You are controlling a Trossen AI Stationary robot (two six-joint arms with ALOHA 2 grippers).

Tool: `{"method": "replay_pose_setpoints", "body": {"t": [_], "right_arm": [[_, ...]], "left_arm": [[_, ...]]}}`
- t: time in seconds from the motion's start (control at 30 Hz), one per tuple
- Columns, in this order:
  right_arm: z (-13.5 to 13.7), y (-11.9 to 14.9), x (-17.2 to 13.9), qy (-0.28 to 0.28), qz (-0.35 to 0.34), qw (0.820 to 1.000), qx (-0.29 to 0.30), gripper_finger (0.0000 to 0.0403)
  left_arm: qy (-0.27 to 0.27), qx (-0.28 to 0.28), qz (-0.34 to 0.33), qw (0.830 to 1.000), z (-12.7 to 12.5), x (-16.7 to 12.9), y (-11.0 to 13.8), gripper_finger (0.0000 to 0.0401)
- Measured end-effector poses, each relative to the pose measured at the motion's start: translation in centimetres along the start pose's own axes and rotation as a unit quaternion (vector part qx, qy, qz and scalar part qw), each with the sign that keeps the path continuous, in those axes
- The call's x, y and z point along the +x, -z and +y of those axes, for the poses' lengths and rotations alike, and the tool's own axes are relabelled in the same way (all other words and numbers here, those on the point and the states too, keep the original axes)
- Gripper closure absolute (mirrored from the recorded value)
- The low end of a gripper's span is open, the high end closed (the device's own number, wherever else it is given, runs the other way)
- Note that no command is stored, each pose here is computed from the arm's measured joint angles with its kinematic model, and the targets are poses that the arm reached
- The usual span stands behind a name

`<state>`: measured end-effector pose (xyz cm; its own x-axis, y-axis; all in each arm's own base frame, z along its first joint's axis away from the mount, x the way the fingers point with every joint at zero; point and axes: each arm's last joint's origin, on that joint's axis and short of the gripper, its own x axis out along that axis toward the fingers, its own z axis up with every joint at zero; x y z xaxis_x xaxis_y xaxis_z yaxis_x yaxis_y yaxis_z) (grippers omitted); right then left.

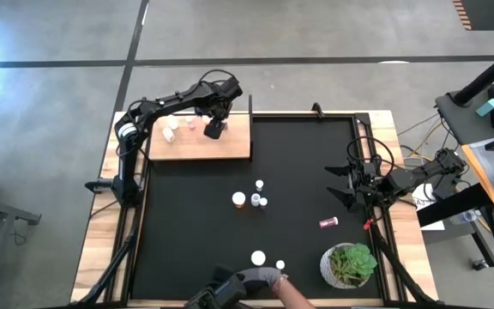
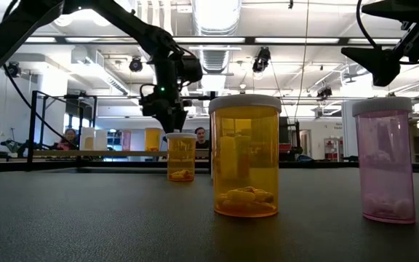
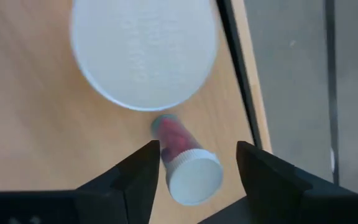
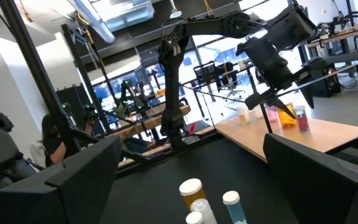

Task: Pick and place medicine bottles onto shelf by color
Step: Put the bottom left blue pill on the shelf, then put the top orange pill bottle on the shelf aligned with the other orange pill bottle

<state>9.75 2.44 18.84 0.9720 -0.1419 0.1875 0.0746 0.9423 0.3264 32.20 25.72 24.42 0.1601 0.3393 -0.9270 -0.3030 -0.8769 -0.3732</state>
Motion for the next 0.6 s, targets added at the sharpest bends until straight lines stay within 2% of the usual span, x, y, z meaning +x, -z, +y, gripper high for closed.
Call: {"method": "replay_pose_setpoints", "body": {"t": [0.37, 0.6], "right_arm": [[0.0, 0.0, 0.0, 0.000, 0.000, 1.000, 0.000, 0.0019], [0.0, 0.0, 0.0, 0.000, 0.000, 1.000, 0.000, 0.0019]], "left_arm": [[0.009, 0.027, -0.001, 1.000, -0.1, -0.1, 0.0, 0.0204], [0.023, 0.063, 0.000, 0.998, -0.1, -2.0, -0.4, 0.0204]]}}
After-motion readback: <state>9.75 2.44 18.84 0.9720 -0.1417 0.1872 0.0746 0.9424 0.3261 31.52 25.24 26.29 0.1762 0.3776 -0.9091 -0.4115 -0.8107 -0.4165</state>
